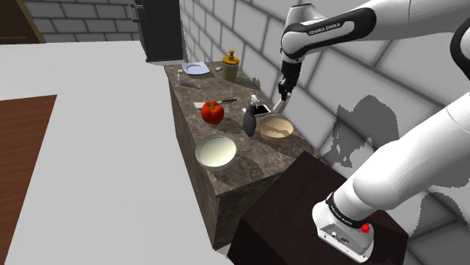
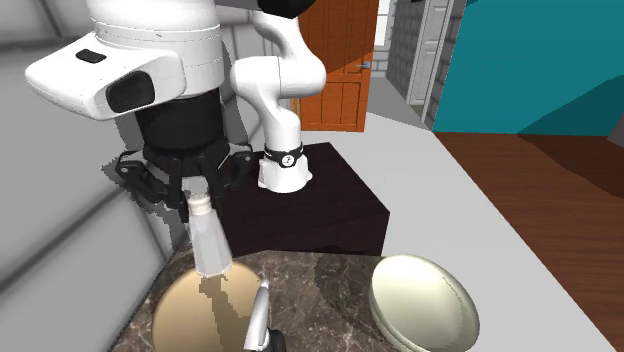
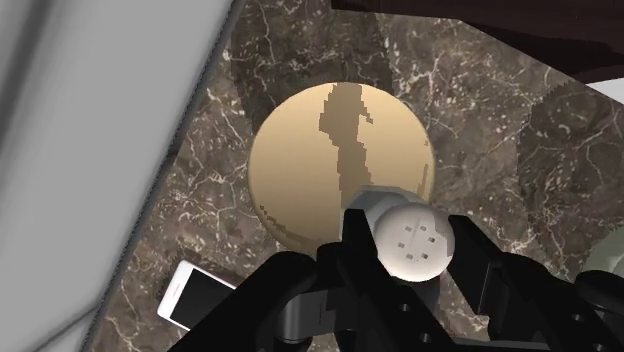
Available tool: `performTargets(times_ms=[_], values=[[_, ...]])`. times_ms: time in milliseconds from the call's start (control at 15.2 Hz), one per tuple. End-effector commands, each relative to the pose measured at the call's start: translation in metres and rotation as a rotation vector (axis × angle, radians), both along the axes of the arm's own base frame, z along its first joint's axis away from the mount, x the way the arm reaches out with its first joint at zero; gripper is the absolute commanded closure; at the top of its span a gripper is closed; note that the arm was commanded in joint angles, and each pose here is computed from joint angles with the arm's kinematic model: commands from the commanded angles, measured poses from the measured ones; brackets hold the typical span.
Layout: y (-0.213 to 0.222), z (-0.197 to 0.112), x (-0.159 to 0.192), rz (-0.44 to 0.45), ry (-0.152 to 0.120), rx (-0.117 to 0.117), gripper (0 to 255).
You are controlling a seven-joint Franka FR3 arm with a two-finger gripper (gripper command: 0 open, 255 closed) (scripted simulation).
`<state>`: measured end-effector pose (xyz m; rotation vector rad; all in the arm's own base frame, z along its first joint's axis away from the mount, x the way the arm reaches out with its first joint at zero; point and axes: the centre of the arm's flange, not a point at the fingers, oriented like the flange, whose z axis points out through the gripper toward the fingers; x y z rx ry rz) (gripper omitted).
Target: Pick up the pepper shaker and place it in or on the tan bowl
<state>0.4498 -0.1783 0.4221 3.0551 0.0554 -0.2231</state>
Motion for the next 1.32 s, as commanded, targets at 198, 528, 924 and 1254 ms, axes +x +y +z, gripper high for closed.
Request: performTargets(times_ms=[198, 528, 924, 1254], values=[[-0.031, -0.008, -0.005, 0.001, 0.000, 0.000, 255], [-0.031, -0.034, -0.005, 0.001, 0.000, 0.000, 255], [-0.031, -0.066, -0.005, 0.001, 0.000, 0.000, 255], [-0.031, -0.092, -0.005, 0.001, 0.000, 0.000, 255]])
